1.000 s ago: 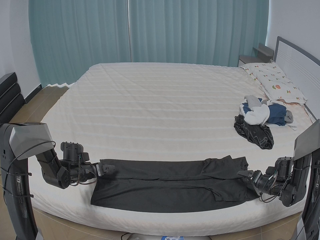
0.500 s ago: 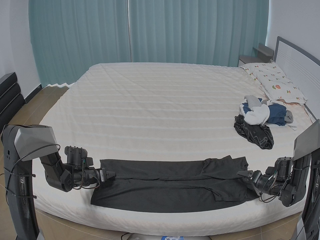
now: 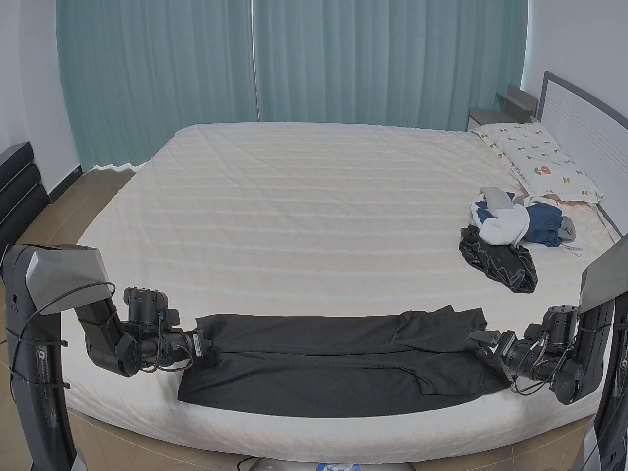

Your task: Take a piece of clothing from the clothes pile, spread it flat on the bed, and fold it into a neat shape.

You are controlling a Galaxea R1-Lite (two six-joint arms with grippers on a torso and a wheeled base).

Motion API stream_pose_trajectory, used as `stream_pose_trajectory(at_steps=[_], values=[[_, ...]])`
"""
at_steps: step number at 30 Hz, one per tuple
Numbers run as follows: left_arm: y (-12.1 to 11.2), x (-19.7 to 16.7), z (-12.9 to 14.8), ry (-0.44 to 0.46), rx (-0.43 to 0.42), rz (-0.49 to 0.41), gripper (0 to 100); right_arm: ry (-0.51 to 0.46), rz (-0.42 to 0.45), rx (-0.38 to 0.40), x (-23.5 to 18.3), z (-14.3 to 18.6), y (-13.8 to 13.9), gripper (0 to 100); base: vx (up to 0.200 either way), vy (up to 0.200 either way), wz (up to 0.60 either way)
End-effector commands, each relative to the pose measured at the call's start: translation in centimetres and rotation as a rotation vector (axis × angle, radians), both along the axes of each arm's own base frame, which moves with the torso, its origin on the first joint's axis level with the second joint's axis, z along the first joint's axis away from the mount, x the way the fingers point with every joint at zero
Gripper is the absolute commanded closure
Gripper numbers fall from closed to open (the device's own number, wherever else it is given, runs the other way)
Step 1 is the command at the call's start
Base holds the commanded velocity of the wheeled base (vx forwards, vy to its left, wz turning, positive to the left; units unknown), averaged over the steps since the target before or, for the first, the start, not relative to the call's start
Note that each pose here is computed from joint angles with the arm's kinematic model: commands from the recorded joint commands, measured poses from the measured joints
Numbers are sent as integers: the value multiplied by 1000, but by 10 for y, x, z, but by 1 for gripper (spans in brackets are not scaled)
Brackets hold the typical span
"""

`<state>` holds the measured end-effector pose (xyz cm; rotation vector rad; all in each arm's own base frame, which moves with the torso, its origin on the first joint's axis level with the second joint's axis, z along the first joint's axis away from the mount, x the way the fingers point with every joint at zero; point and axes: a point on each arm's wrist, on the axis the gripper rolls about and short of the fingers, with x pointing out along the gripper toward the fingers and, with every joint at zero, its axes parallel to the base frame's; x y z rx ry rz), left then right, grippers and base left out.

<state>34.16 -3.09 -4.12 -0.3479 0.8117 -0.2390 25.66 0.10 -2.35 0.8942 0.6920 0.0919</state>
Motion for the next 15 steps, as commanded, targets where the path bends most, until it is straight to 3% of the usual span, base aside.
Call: stream_pose_trajectory(at_steps=[1, 10, 13, 15], values=[[5, -2, 4, -4, -3, 15, 100, -33, -12, 1, 0, 7, -4, 0, 0, 0, 0], [6, -3, 4, -2, -6, 19, 100, -32, -24, 17, 1, 9, -4, 0, 0, 0, 0], [6, -1, 4, -6, -3, 22, 100, -33, -24, 16, 1, 9, -4, 0, -200, 0, 0], [6, -1, 4, -5, -2, 23, 100, -33, -24, 16, 1, 9, -4, 0, 0, 0, 0]])
